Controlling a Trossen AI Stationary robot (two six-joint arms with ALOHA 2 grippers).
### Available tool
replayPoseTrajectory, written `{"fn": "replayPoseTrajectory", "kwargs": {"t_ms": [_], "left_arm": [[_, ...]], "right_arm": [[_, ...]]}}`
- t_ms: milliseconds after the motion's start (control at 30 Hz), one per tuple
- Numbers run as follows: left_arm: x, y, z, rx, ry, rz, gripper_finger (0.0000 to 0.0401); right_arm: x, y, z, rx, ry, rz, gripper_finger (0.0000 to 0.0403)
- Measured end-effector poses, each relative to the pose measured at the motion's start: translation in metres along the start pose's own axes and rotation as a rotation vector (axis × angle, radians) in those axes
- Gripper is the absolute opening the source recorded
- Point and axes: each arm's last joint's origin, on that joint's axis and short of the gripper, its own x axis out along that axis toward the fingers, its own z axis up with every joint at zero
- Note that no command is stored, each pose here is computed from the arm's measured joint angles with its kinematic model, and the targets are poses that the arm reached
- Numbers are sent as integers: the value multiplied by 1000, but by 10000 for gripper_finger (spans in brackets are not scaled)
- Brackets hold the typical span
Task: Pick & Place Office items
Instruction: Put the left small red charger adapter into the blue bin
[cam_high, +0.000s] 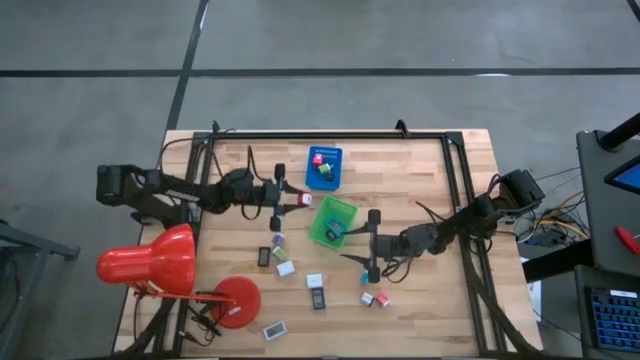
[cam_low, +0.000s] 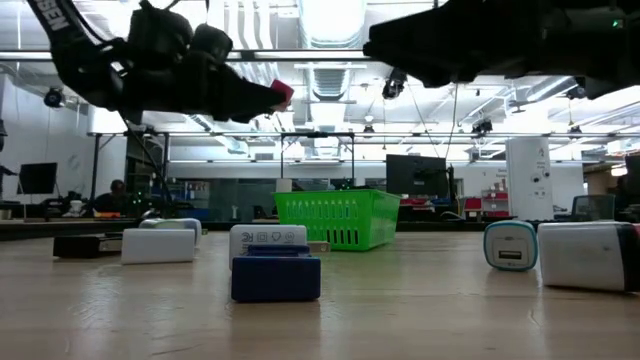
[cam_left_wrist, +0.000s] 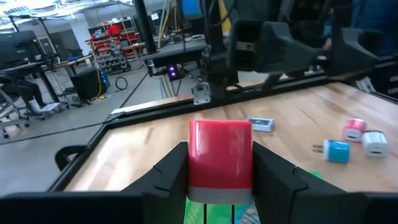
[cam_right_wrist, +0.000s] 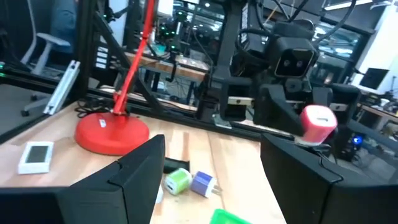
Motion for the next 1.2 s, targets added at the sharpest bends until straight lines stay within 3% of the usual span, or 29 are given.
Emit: {"fn": "replayPoseTrajectory", "kwargs": {"t_ms": [533,767,967,1200], "left_arm": [[14,62,21,-13,96,52,132],[47,91,-5,-100,169,21,132],[70,115,-19,-210,340,0,132],[84,135,-22,-266,560,66,132]], "right_arm": [[5,-25,-11,-21,21,-3,246],[3,-25,-13,-42,30,0,246],[-1,-26,-17,-41,46,-2,246],[-4,-27,-17,-38,45,-7,246]]}}
